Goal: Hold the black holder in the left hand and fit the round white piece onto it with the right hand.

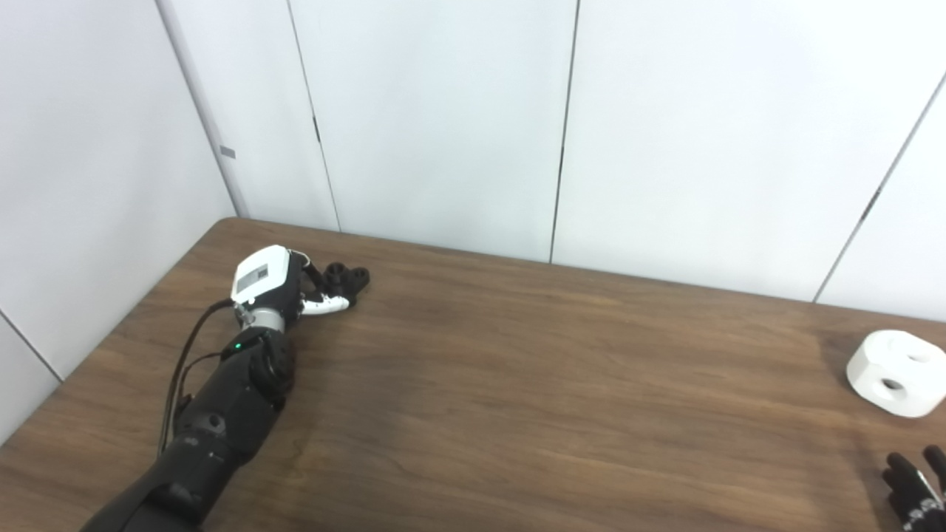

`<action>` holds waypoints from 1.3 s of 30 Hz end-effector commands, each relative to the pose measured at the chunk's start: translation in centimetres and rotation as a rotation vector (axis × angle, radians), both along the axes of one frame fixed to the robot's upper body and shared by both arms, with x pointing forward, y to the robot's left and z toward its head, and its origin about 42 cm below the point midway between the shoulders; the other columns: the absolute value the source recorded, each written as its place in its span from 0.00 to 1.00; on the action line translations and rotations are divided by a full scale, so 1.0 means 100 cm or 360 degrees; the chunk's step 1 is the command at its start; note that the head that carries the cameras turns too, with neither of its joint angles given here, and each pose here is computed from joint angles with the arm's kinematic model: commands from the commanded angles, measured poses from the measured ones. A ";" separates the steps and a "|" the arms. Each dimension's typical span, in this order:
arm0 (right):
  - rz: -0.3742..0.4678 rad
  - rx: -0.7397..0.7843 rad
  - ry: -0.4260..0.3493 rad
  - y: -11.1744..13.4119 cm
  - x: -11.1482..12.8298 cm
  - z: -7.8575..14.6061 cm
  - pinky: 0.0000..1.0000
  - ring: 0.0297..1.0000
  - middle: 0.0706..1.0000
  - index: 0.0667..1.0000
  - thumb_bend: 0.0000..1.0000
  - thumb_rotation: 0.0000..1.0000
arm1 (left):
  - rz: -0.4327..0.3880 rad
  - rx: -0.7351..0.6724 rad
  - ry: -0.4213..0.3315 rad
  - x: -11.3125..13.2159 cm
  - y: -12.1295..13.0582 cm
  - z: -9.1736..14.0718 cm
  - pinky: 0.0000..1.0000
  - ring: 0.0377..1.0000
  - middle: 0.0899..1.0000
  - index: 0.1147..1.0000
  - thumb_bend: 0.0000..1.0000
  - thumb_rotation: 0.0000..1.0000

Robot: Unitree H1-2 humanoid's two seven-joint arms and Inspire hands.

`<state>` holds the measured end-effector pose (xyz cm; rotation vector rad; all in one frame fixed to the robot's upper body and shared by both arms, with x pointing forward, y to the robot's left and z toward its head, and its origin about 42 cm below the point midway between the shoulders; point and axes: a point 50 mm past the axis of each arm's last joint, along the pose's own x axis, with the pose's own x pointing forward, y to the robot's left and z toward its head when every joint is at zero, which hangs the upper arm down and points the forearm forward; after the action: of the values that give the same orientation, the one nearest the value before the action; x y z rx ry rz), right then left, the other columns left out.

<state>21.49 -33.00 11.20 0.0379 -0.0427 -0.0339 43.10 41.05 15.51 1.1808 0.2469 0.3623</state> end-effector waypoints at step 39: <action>0.0060 0.0028 0.0006 0.044 -0.003 0.002 0.99 0.92 0.91 0.97 0.68 0.90 | -0.1055 -0.0121 0.0046 -0.087 -0.176 -0.002 0.86 0.87 0.78 0.42 0.52 0.05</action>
<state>21.33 -29.51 11.28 0.0506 -0.0453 -0.0152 34.97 24.57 14.96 1.1214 -0.0776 -0.1872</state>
